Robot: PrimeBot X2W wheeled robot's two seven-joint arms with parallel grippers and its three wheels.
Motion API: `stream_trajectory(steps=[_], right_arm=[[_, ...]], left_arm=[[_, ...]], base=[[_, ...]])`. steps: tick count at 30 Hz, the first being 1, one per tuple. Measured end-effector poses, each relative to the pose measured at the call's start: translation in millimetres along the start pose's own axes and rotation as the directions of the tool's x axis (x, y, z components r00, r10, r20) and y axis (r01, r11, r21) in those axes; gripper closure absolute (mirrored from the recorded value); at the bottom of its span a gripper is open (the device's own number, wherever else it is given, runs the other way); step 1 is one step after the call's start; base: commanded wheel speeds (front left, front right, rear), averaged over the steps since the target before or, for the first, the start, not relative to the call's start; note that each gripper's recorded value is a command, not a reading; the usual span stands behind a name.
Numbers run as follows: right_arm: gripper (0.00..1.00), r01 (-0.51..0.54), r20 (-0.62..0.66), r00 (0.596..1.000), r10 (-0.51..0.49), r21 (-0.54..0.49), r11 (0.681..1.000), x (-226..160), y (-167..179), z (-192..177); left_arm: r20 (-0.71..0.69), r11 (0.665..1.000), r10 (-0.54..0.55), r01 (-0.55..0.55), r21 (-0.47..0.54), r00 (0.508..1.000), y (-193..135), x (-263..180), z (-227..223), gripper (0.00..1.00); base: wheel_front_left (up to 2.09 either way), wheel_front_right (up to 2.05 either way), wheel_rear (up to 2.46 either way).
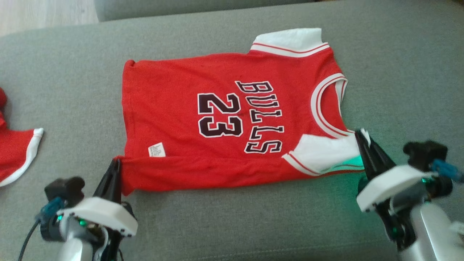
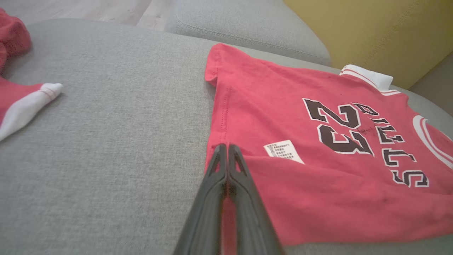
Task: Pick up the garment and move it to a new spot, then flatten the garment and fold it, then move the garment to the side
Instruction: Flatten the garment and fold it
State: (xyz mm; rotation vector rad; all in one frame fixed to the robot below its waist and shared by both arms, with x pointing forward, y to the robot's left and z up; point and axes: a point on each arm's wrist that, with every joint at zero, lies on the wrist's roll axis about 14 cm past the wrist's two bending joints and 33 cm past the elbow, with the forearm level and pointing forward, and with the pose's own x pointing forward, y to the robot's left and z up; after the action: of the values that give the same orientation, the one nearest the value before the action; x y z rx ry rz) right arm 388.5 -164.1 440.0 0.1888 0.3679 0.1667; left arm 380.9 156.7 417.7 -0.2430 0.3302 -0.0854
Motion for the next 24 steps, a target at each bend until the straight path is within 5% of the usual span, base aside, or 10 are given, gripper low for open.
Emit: stream_trajectory(steps=[9,17,18,19,20,24], right_arm=[[1.00,-0.078,0.076,0.993,0.087,-0.106,0.991,48,6,31],[1.00,-0.097,0.027,0.995,0.100,-0.103,0.990,67,3,8],[0.84,-0.091,0.026,0.995,0.094,-0.104,0.990,69,0,6],[0.51,-0.086,0.028,0.996,0.089,-0.105,0.991,71,-2,5],[0.00,-0.083,0.031,0.996,0.086,-0.102,0.991,73,-3,5],[0.00,-0.082,0.086,0.992,0.091,-0.104,0.991,77,-2,11]], left_arm=[[-0.021,1.000,-0.013,0.013,-0.013,1.000,1,27,-2,1.00],[-0.058,1.000,-0.002,0.000,-0.026,0.998,7,36,-19,1.00],[-0.069,1.000,0.002,-0.004,-0.027,0.998,8,36,-22,0.95],[-0.080,1.000,0.006,-0.008,-0.027,0.997,10,37,-26,0.62],[-0.079,1.000,0.008,-0.010,-0.028,0.997,10,37,-27,0.00],[-0.037,0.999,0.019,-0.020,-0.030,0.999,12,37,-23,0.00]], base=[[0.00,0.00,0.00],[0.00,0.00,0.00],[0.00,0.00,0.00],[0.00,0.00,0.00],[0.00,0.00,0.00],[0.00,0.00,0.00]])
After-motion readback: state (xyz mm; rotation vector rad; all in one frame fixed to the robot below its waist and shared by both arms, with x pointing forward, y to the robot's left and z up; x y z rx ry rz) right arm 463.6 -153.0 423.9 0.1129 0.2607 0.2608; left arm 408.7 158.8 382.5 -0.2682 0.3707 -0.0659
